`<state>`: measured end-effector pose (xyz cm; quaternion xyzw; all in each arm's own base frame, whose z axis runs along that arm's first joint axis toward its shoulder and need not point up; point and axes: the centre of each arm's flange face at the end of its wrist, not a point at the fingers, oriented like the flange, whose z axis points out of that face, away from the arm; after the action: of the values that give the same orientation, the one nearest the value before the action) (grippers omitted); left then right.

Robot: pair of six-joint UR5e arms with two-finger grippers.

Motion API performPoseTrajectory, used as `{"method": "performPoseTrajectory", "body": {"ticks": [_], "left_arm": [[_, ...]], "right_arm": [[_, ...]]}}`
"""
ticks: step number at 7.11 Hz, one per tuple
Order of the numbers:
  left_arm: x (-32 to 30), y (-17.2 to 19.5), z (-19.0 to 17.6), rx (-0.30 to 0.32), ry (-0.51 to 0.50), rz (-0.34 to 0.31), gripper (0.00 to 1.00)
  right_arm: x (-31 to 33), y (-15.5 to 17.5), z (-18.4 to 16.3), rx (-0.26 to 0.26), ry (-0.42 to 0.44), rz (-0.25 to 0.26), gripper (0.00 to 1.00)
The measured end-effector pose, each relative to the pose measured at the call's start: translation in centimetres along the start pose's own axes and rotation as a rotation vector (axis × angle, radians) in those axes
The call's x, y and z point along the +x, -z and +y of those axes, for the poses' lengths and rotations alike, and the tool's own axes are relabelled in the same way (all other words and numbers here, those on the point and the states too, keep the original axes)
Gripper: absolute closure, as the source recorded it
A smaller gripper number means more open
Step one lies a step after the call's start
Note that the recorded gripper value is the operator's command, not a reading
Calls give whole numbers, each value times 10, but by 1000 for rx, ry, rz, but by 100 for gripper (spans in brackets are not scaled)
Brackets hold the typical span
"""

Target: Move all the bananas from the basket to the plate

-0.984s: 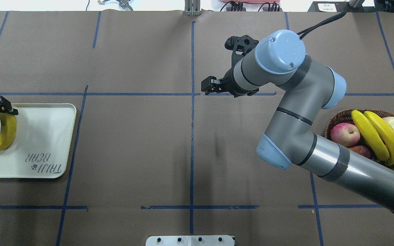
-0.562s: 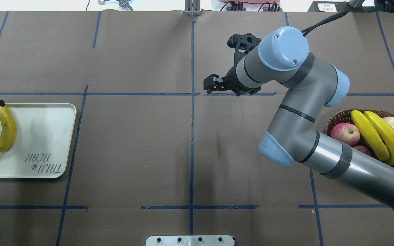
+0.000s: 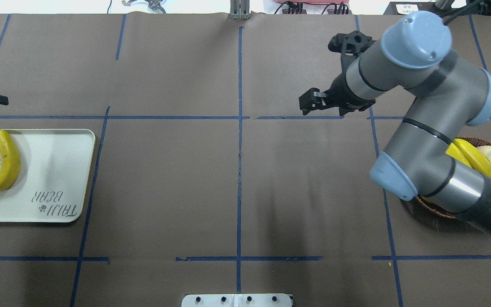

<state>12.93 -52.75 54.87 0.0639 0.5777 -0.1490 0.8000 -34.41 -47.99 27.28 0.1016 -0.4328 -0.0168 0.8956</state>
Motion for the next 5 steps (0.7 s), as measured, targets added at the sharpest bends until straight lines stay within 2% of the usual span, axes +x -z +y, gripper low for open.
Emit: {"method": "performPoseTrajectory", "body": {"ticks": [3,4,5], "left_arm": [[86,-46,25,15,19,50,0],[98,-55,33,11,20,57,0],[102,-59,37,8,19,60,0]], "right_arm": [[115,18,71,-1,147,153,0],[157,17,97,4,185,187,0],[198,13,124,11,234,195,1]]}}
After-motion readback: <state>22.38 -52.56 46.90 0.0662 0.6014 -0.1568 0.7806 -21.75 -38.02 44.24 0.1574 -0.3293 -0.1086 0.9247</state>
